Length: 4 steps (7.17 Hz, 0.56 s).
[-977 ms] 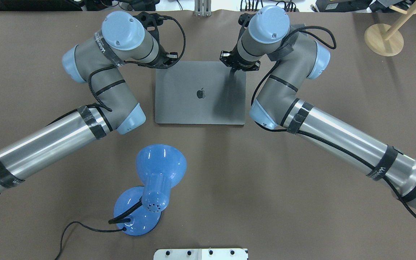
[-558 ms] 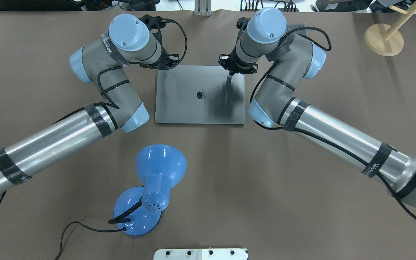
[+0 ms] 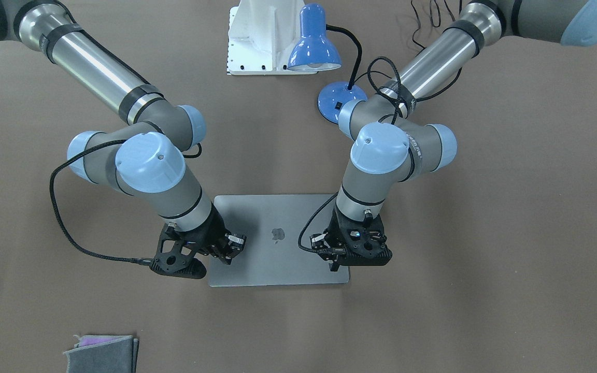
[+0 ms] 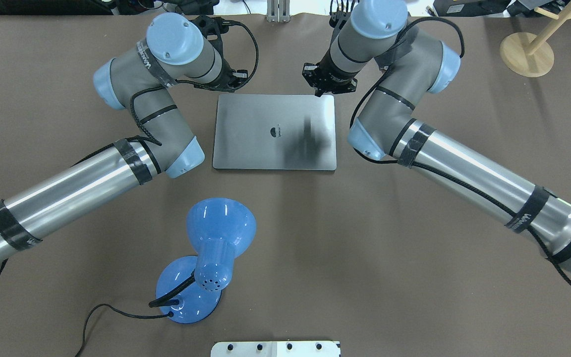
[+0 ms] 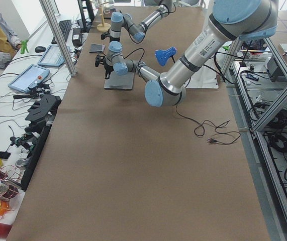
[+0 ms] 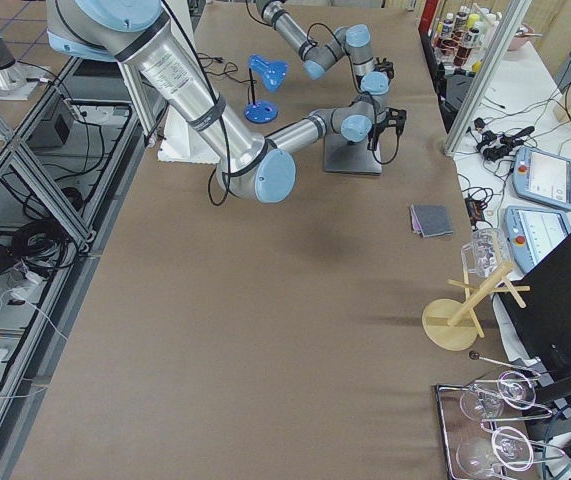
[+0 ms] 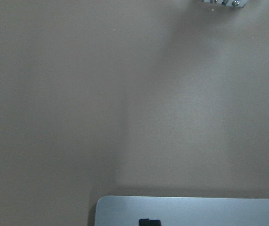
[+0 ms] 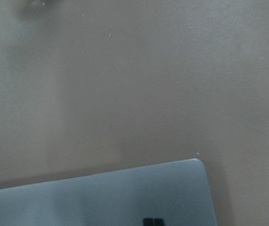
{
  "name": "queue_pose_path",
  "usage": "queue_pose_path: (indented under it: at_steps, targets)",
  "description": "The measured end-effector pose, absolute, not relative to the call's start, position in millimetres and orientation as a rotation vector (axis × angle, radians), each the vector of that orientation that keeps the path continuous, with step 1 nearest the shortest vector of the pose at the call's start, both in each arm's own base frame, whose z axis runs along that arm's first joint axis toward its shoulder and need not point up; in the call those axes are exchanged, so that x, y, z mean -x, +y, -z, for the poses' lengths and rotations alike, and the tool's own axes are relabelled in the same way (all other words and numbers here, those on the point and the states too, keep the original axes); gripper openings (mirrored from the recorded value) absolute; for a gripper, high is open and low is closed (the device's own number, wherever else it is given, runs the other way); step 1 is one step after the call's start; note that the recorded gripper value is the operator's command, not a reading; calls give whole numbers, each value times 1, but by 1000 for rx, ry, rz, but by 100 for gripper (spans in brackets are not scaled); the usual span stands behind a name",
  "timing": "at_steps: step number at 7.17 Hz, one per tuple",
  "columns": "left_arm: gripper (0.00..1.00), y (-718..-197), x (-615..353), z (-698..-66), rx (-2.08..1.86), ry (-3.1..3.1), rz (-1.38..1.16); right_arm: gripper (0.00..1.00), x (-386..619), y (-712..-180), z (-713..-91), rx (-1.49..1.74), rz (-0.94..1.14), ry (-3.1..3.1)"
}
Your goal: Close laptop
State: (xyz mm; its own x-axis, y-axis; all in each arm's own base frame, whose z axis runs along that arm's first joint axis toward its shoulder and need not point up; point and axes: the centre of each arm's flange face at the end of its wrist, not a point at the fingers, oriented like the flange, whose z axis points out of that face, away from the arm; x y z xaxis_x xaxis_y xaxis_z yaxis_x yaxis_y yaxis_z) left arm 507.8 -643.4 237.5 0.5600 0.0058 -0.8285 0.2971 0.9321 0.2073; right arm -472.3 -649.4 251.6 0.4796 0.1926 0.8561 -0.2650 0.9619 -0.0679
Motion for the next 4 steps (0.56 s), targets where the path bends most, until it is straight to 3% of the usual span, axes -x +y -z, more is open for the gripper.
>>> queue_pose_path:
  at_steps: [2, 3, 4]
  targets:
    - [0, -637, -431, -256, -274, 1030, 138, 0, 351, -636, -284, -47, -267, -1112]
    - [40, -631, -380, -278, -260, 1045, 99, 53, 286, -622, -303, -49, -249, -1126]
    - [98, -619, -320, -304, -255, 1047, 72, 100, 228, -601, -325, -64, -225, -1116]
